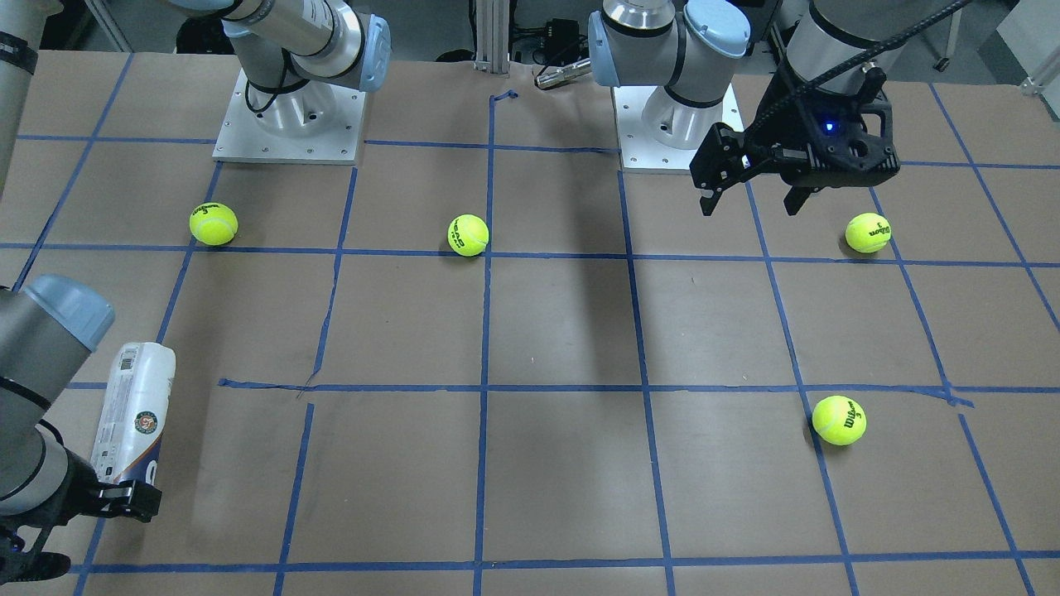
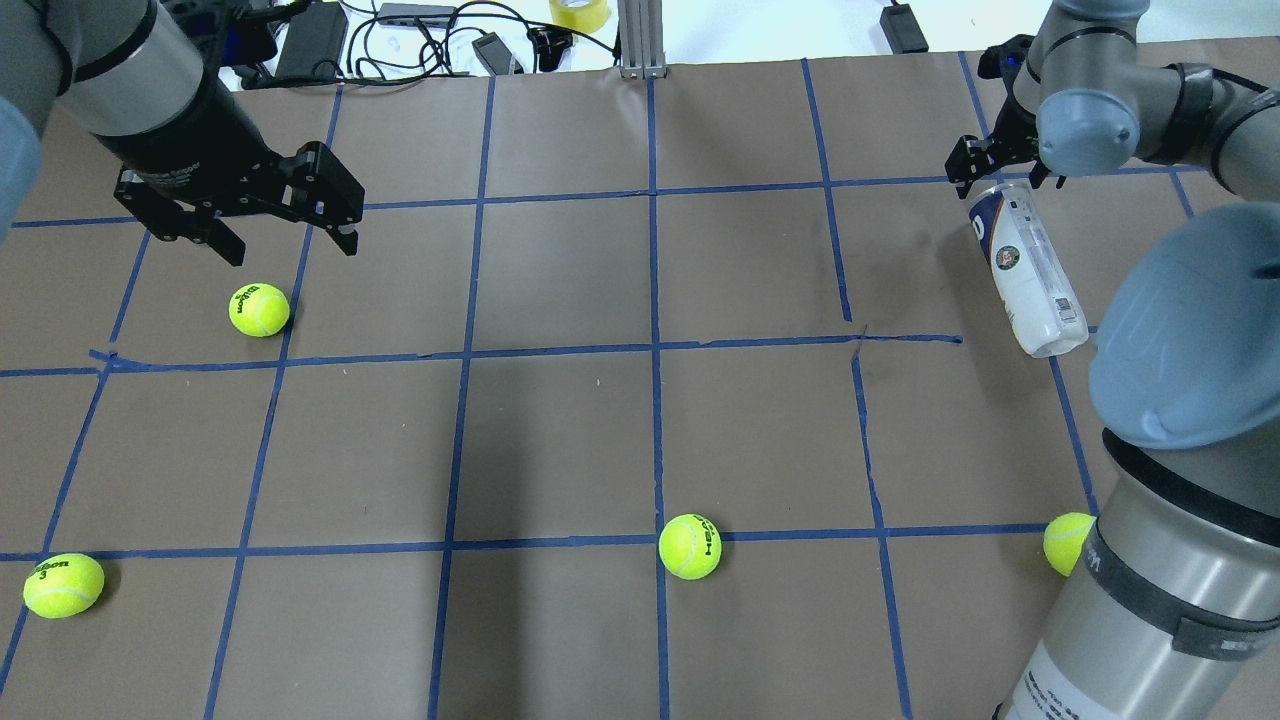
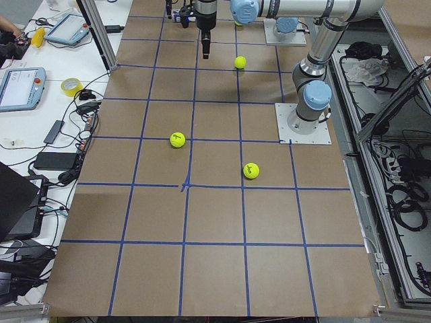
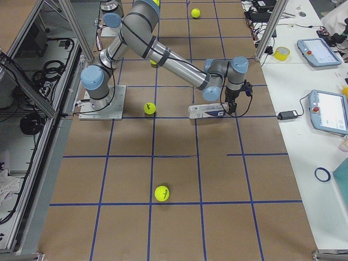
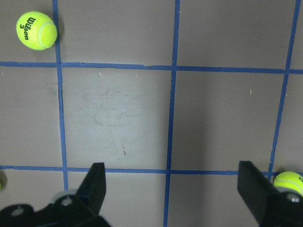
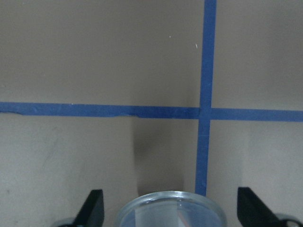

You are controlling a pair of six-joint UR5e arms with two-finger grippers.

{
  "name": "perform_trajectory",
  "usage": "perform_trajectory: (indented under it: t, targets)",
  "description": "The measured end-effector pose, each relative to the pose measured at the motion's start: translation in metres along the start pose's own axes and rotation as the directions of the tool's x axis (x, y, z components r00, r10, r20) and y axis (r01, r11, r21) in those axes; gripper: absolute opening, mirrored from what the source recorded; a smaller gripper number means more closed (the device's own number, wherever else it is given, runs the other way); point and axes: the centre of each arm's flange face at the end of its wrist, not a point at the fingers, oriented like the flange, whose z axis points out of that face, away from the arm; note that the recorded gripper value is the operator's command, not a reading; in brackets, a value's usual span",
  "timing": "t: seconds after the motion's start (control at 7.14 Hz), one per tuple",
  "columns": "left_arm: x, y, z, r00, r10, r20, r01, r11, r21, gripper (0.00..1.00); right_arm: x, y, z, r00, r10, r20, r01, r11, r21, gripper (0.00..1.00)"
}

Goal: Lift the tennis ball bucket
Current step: 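Close the right gripper on the can's clear lid end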

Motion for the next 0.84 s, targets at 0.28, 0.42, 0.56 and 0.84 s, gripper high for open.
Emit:
perform_trajectory:
  t: [0.28,0.42,0.56,0.84]
  targets:
    - [-0.0006,-0.0002,-0.0010,1.000,0.000,0.001,0.000,1.000,0.002,1.00,0.0011,0.0086,0.0080,1.000,0.001,0.012,-0.001,1.000,-0.020,0.97]
    - [-0.0006,0.0000,-0.0010,1.000,0.000,0.001,0.000,1.000,0.002,1.00,0.0023,0.0111,0.0078,1.000,0.000,0.014,0.001,1.000,-0.023,0.86]
    - [-0.0004,0.0001,-0.0010,1.000,0.001,0.001,-0.001,1.000,0.002,1.00,0.0035,0.0121,0.0067,1.000,-0.011,0.015,0.011,1.000,-0.022,0.74]
    - [0.0004,0.0003,-0.0010,1.000,0.002,0.001,-0.002,1.000,0.002,1.00,0.0037,0.0131,0.0058,0.999,-0.032,0.021,0.032,0.999,-0.020,0.65]
